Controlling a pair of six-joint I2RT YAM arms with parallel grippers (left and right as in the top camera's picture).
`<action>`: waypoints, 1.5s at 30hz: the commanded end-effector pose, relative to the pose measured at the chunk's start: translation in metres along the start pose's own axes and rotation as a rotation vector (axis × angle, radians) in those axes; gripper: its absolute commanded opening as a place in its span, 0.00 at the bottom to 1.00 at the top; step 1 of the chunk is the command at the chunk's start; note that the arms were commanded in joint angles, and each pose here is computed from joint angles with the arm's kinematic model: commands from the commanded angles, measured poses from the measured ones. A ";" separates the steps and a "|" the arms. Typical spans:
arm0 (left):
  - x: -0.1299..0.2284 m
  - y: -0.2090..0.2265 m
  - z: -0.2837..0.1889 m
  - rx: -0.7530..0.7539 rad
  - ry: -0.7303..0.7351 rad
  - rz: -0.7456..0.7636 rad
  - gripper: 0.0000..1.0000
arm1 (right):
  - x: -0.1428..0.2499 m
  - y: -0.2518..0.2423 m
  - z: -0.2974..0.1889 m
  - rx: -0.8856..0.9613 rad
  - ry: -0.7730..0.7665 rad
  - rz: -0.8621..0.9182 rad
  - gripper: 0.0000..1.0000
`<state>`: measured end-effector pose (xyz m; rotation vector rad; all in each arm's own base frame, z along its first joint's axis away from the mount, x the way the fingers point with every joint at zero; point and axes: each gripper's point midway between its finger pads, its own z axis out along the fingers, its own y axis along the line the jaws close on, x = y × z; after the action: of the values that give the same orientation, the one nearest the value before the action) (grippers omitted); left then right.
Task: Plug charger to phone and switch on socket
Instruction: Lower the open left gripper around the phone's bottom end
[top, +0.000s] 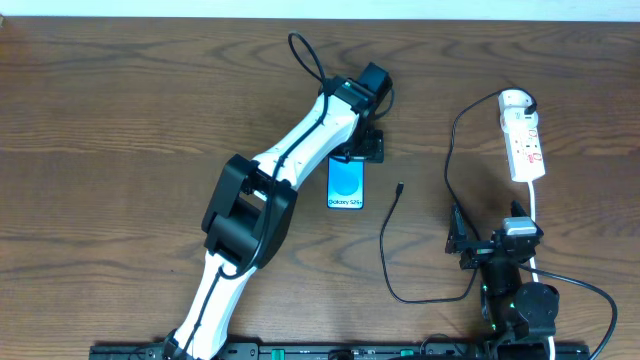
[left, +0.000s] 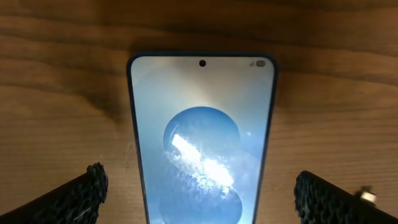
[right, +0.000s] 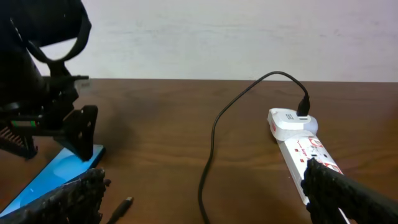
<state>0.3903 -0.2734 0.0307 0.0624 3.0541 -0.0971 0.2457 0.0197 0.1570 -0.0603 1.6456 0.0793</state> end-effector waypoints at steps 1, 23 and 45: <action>0.005 0.008 0.013 -0.035 0.016 -0.017 0.98 | 0.001 -0.002 0.000 0.010 0.001 -0.011 0.99; 0.014 0.014 0.051 -0.068 0.066 -0.043 0.98 | 0.001 -0.002 0.000 0.010 0.001 -0.011 0.99; 0.029 -0.009 0.049 0.062 0.154 -0.055 0.98 | 0.001 -0.002 0.000 0.010 0.001 -0.011 0.99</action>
<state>0.3829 -0.2737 0.0005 0.0194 3.1068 -0.1085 0.2457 0.0197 0.1569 -0.0603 1.6460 0.0793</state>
